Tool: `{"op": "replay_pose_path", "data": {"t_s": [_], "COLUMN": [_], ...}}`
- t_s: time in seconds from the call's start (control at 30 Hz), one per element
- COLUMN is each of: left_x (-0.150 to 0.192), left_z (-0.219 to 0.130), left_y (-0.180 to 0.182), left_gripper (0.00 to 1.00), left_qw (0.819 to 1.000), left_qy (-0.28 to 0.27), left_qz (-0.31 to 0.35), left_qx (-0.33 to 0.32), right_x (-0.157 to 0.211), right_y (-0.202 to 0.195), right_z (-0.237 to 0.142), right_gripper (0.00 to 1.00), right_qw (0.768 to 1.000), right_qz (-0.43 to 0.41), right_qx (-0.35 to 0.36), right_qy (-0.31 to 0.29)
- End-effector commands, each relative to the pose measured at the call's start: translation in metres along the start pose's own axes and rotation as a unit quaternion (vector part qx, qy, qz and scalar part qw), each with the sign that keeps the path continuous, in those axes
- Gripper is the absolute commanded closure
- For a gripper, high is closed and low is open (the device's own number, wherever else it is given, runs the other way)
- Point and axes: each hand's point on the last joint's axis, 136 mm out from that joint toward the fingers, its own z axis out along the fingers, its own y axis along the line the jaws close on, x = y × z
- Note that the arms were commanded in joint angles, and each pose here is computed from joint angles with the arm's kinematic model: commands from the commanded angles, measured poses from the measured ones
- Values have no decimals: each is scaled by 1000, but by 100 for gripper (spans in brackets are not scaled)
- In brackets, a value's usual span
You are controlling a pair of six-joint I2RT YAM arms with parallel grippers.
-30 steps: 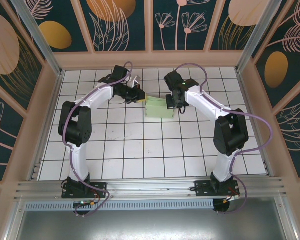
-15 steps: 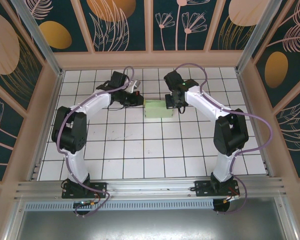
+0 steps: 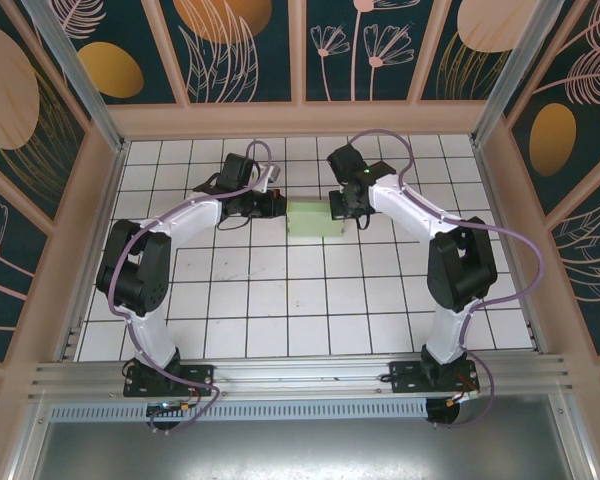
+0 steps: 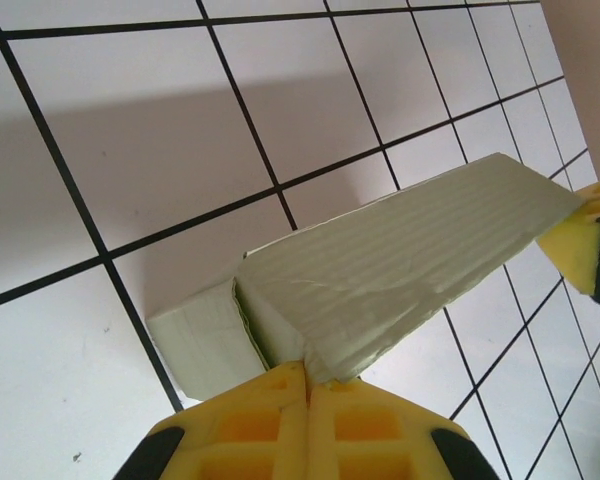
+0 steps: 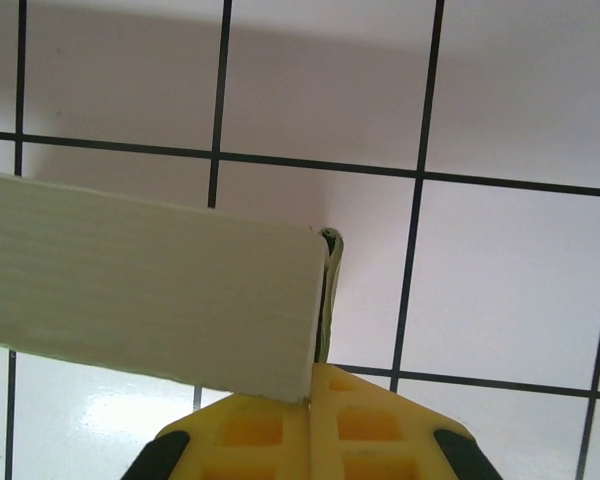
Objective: Fold the paper box
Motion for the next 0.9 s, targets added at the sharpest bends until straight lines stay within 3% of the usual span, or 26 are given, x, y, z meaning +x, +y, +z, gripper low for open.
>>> {"op": "replay_pose_path", "data": {"t_s": [0.0, 0.17, 0.37, 0.47, 0.53, 0.7, 0.8, 0.83, 0.87], "left_x": [17, 20, 6, 2, 0, -18, -38, -43, -46], "left_z": [9, 10, -7, -15, -22, -33, -36, -37, -35], "left_y": [18, 17, -1, -10, -18, -40, -38, -34, -24], "left_gripper": [96, 84, 54, 51, 44, 2, 1, 6, 18], "left_qw": [999, 999, 1000, 1000, 1000, 997, 994, 993, 991], "left_qy": [20, 23, -7, -11, -17, -57, -95, -105, -113], "left_qz": [-9, -10, 0, 7, 13, 4, -33, -46, -65], "left_qx": [-29, -24, -8, 3, 15, 55, 44, 32, 10], "right_x": [19, 17, 7, 6, 6, 8, 8, 8, 8], "right_y": [3, 4, 1, 1, 1, -1, -1, -1, -1], "right_z": [11, 9, 2, 2, 2, 2, 1, 0, 0], "right_gripper": [100, 100, 100, 100, 100, 100, 100, 100, 100], "right_qw": [1000, 1000, 1000, 1000, 1000, 1000, 1000, 1000, 1000], "right_qz": [10, 15, 15, 16, 16, 16, 17, 18, 18], "right_qx": [-10, -12, -1, 0, 0, 4, 4, 3, 3], "right_qy": [23, 16, 2, 1, 1, 3, 1, 0, 0]}}
